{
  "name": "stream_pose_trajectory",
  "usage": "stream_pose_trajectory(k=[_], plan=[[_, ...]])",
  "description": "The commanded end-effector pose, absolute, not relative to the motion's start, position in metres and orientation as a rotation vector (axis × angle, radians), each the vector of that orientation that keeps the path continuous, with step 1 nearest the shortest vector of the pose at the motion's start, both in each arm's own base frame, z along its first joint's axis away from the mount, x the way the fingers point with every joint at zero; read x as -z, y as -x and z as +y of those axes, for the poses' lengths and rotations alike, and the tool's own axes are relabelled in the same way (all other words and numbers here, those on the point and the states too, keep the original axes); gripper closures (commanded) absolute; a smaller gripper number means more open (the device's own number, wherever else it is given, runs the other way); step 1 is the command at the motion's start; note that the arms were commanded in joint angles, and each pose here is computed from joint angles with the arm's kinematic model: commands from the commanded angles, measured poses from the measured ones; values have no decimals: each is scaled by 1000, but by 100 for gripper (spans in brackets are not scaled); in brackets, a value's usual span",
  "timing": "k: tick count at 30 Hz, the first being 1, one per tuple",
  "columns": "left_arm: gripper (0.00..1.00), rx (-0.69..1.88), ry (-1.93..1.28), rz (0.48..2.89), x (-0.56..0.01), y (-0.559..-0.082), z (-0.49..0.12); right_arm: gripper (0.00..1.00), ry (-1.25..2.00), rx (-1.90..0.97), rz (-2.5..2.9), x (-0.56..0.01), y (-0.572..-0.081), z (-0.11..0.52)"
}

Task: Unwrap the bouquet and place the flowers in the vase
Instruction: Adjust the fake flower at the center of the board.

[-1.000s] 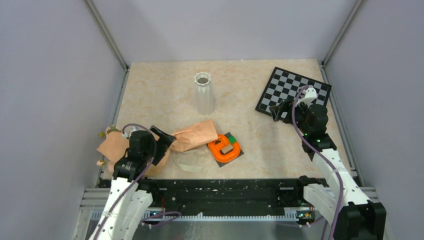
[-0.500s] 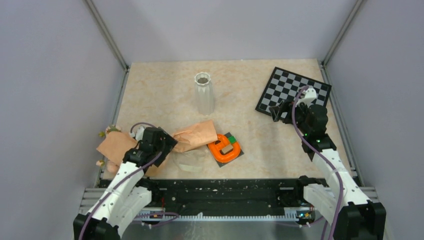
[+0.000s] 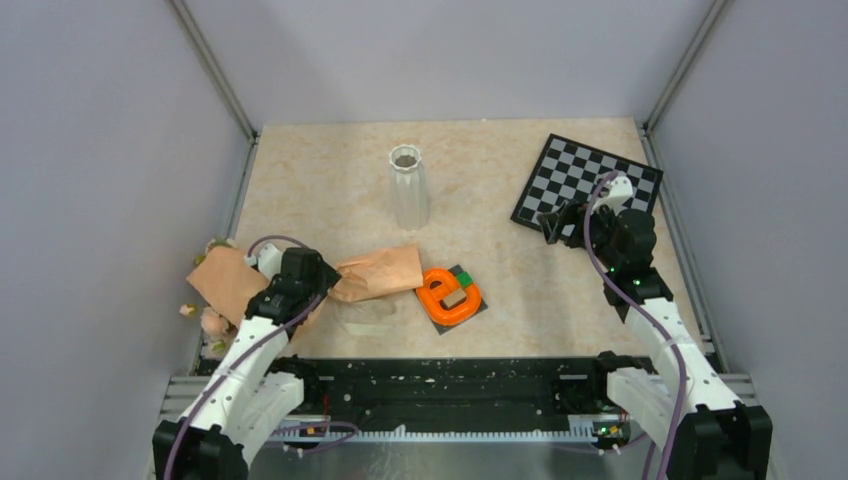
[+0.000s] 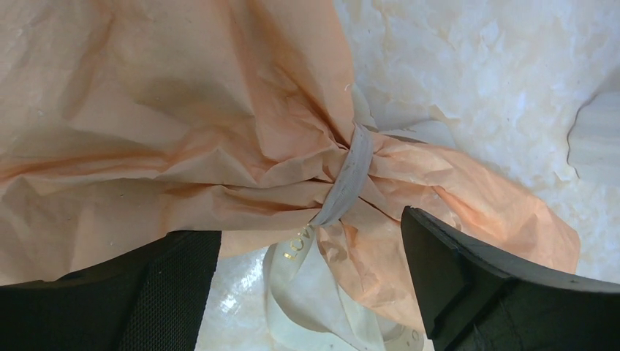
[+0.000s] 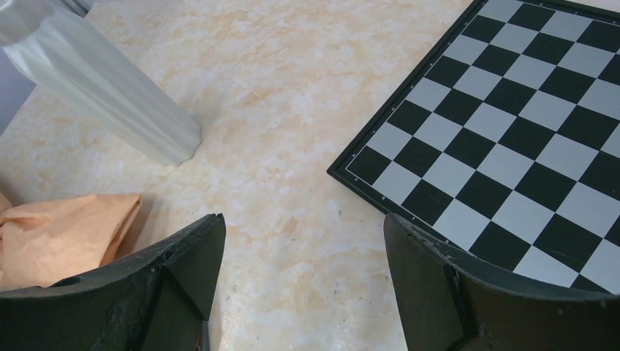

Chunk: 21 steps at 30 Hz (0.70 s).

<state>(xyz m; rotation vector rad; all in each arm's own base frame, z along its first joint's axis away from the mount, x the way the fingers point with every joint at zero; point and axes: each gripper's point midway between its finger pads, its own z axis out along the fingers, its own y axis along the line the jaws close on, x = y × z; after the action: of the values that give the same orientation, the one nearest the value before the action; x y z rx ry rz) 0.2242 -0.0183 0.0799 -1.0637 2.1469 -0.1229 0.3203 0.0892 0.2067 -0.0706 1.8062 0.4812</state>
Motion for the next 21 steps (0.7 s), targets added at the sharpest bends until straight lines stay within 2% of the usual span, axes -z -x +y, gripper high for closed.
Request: stream_pose_trajectory(k=[1, 6, 14, 21], plan=[[5, 76, 1006, 2025, -105, -254, -2, 19, 111, -514, 1730, -229, -318, 97], [11, 60, 1003, 2003, -102, -266, 5, 19, 118, -521, 1720, -232, -315, 98], [17, 24, 934, 2022, -93, -283, 6, 19, 127, -532, 1712, -235, -313, 100], [32, 41, 828, 2118, -83, -293, -5, 19, 127, -528, 1704, -237, -311, 99]])
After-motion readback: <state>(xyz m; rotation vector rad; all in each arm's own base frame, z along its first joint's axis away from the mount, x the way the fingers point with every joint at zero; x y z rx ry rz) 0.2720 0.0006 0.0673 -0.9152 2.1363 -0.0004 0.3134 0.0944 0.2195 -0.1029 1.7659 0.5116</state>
